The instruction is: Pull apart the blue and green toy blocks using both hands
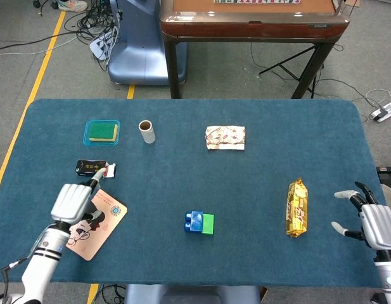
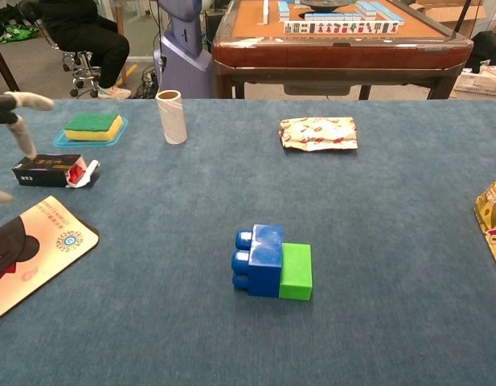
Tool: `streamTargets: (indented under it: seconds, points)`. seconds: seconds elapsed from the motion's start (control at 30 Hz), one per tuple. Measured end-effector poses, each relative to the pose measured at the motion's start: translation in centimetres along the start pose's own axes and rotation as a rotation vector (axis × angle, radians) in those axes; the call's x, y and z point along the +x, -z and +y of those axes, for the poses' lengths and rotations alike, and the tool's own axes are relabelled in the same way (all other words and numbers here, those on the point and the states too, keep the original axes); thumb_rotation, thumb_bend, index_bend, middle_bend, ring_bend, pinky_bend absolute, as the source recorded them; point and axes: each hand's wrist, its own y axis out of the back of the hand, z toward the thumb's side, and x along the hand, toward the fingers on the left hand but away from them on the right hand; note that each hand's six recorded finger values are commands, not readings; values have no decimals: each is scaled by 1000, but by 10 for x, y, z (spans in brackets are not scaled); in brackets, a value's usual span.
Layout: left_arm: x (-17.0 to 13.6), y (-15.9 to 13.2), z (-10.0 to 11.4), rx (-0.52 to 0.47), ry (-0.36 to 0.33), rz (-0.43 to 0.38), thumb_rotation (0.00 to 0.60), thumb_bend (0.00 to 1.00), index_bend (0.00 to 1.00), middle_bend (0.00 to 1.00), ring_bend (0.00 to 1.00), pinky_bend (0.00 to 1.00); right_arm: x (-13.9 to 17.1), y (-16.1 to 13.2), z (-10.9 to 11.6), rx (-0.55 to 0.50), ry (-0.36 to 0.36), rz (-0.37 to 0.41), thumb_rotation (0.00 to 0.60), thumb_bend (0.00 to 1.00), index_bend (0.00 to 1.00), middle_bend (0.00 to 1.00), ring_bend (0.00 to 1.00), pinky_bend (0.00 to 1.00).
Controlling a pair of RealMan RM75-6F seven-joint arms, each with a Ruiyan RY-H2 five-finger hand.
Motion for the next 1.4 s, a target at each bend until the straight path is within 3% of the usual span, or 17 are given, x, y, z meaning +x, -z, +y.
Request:
streamTargets:
  seconds: [0.17, 0.27, 0.4, 0.7, 1.0, 1.4]
  points:
    - [28, -46, 1, -28, -3, -135, 600, 0, 0, 902, 961, 1000, 1, 4, -4, -6, -10, -10, 600, 0, 355, 351, 376, 588]
    - [42, -74, 1, -43, 11, -207, 600, 0, 15, 991, 1000, 1000, 1, 6, -7, -6, -21, -15, 600, 0, 354, 351, 376, 588]
    - [56, -109, 1, -52, 38, -284, 600, 0, 43, 1000, 1000, 1000, -1, 6, -6, -8, -18, -13, 600, 0, 354, 351, 376, 588]
    - [64, -157, -6, -44, 118, -355, 600, 0, 0, 1000, 1000, 1000, -10, 5, -10, -14, -36, 7, 600, 0, 354, 351, 376, 588]
    - [56, -187, -21, -34, 211, -392, 600, 0, 0, 1000, 1000, 1000, -13, 6, -10, -15, -37, 18, 600, 0, 355, 351, 376, 588]
    - [49, -215, -37, -111, 273, -421, 600, 0, 0, 1000, 1000, 1000, -11, 10, -11, -21, -34, 6, 600, 0, 354, 351, 376, 588]
